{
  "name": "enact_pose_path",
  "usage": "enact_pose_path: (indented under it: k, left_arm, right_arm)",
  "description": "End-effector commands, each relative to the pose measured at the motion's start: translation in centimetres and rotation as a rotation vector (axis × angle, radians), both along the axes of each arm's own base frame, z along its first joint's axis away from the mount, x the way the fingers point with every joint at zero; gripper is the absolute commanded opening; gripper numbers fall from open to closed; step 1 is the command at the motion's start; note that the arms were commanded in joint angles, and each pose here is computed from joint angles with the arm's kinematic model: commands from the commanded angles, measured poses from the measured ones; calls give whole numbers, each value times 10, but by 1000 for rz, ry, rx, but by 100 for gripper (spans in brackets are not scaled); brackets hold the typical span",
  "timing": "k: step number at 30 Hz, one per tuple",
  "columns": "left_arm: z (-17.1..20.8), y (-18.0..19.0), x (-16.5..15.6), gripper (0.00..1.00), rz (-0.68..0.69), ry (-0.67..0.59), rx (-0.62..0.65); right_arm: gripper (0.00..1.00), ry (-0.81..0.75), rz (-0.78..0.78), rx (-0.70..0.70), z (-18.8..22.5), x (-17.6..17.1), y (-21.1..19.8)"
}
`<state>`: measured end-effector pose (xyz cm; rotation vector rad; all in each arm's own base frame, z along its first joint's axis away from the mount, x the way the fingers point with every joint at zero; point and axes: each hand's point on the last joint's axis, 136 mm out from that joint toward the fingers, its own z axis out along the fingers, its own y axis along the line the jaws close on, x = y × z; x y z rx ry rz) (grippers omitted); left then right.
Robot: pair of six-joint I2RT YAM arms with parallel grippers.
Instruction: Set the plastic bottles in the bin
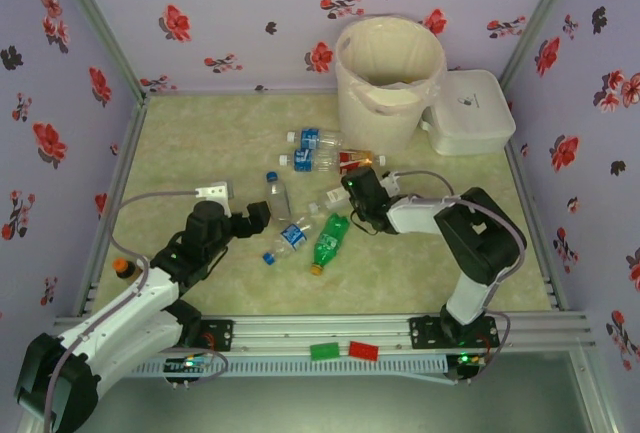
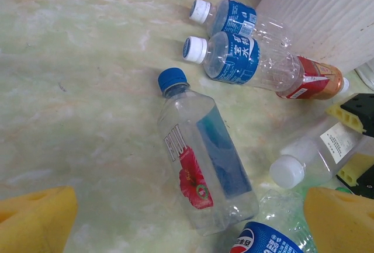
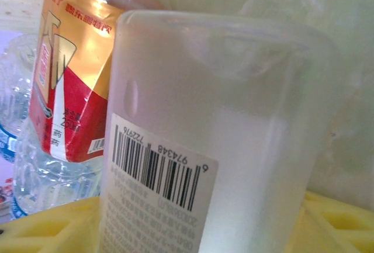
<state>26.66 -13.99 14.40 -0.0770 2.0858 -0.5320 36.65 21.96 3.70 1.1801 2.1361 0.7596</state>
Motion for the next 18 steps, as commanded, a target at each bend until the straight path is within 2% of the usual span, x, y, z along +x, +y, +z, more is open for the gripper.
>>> enact_pose_path:
  k: [1, 9, 18]
  left_arm:
    - [9, 3, 4, 100, 32, -10, -25]
    - [13, 1, 4, 100, 40, -6, -61]
    - [20, 2, 3, 100, 35, -14, -57]
  right_arm:
    - [52, -12, -132, 37, -39, 16, -32]
    - [42, -179, -123, 156, -14, 33, -21]
    - [39, -274, -58, 79, 29, 33, -25]
